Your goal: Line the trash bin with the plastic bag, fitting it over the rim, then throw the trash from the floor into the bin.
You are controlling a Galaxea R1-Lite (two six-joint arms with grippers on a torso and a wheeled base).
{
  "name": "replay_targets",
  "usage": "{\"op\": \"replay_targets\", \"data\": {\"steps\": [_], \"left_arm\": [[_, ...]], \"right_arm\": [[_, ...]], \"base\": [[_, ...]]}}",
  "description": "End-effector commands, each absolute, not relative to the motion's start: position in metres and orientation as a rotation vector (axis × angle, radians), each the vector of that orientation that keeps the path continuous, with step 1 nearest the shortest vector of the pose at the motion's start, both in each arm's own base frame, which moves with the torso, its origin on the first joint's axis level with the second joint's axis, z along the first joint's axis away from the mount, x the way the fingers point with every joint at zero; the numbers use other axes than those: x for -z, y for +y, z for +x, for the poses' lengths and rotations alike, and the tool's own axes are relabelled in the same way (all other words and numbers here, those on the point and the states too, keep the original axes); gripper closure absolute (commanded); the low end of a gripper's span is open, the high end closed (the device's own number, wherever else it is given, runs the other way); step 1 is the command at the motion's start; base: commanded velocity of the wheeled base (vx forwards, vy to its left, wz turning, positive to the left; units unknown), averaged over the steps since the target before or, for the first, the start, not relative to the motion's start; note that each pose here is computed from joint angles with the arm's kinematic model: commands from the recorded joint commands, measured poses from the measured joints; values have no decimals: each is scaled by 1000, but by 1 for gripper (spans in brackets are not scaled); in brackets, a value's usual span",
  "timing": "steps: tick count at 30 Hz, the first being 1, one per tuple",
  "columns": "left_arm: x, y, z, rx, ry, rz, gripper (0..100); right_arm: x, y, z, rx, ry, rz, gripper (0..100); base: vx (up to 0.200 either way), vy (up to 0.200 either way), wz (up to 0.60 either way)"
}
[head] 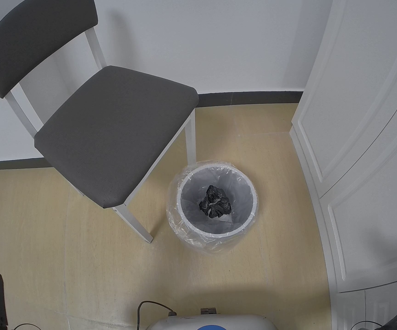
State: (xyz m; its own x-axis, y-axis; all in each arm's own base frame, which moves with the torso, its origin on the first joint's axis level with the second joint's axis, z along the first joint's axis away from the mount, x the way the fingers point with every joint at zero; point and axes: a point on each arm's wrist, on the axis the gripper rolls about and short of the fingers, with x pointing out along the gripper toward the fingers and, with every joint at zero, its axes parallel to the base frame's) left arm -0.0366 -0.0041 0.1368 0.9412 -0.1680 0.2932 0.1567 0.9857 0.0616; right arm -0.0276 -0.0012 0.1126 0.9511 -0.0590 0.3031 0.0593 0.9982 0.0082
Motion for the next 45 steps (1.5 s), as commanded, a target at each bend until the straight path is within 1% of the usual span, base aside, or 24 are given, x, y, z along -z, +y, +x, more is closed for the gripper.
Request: {"op": "replay_targets", "data": {"steps": [1, 3, 4, 5, 6, 8, 15, 17, 21, 28, 45], "left_arm": [[-108, -4, -28, 169, -219, -18, 0], [-99, -4, -25, 163, -184, -31, 0], [-92, -3, -23, 143, -146, -39, 0], [-91, -3, -24, 141, -142, -40, 0], [-82, -2, -23, 99, -59, -41, 0], [-81, -2, -23, 71, -37, -48, 0], [-81, -2, -23, 64, -40, -42, 0], [-81, -1, -23, 59, -40, -46, 0], [-82, 0, -23, 15, -41, -61, 0], [-79, 1, -23, -38, -24, -56, 0], [-76, 0, -22, -2, 2, -2, 0]], "right_arm": [[-94, -1, -24, 62, -177, -9, 0], [-86, -1, -23, 60, -105, -26, 0], [-80, -1, -23, 52, -38, -56, 0], [-80, -1, -23, 50, -35, -57, 0], [-82, 0, -23, 22, -54, -75, 0], [-82, 0, -23, 4, -63, -75, 0], [-81, 2, -23, -64, -61, -74, 0], [-79, 1, -23, -55, -23, -57, 0], [-77, 0, -23, -8, -9, 3, 0], [-76, 0, -23, 1, -9, 9, 0], [-76, 0, -23, 3, -9, 9, 0]], "base": [[0, 0, 0], [0, 0, 0], [0, 0, 0], [0, 0, 0], [0, 0, 0], [0, 0, 0], [0, 0, 0], [0, 0, 0], [0, 0, 0], [0, 0, 0], [0, 0, 0]]}}
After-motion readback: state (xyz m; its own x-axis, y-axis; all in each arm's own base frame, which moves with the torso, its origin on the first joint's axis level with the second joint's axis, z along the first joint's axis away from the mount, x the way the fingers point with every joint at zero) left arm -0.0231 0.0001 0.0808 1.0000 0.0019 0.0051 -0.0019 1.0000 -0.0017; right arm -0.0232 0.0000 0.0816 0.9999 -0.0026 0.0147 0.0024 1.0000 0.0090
